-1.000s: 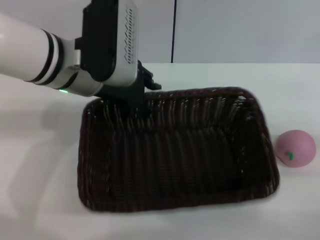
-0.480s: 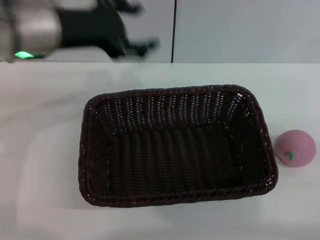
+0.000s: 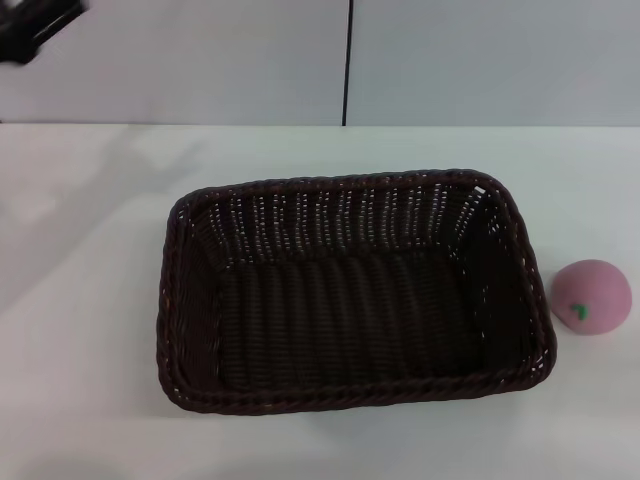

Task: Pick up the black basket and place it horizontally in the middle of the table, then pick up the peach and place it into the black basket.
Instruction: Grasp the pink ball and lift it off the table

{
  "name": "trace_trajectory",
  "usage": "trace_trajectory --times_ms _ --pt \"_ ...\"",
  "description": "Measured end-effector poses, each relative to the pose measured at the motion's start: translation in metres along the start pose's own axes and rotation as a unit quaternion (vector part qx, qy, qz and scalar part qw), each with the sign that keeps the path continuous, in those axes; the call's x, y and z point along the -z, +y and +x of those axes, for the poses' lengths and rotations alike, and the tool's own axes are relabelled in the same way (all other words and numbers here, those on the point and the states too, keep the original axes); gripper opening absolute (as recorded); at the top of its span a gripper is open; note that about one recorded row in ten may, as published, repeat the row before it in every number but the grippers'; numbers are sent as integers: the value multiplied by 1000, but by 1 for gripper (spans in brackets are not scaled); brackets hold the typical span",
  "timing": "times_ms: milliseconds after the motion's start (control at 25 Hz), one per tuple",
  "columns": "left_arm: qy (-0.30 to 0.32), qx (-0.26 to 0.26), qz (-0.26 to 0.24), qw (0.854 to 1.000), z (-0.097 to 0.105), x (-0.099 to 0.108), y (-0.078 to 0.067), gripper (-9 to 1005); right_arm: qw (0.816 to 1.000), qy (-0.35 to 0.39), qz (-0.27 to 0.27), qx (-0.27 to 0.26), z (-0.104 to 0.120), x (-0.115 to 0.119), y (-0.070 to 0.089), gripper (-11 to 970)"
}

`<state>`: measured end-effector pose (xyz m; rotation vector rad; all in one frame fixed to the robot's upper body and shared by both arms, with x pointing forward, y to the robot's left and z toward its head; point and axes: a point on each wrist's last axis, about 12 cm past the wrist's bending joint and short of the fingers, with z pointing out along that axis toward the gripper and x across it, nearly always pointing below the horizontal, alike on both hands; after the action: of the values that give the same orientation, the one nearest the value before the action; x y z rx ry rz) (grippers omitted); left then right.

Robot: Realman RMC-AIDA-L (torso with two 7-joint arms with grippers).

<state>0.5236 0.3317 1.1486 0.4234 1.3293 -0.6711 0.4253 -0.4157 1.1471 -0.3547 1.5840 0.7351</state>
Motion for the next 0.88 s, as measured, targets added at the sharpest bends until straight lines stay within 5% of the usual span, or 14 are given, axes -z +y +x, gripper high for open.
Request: trace_trajectory --times_ms 160,360,600,880 --pt "-19 11 -51 998 18 38 -1 790 990 141 0 -20 -33 -14 5 673" --pt "-23 18 -75 997 31 53 -3 790 961 274 0 -32 -57 -38 17 672" --pt "-24 14 -87 996 33 58 -1 790 915 394 25 -77 -51 -76 17 672" --pt "-30 10 -106 994 31 66 3 789 884 447 66 -118 -34 -91 5 672"
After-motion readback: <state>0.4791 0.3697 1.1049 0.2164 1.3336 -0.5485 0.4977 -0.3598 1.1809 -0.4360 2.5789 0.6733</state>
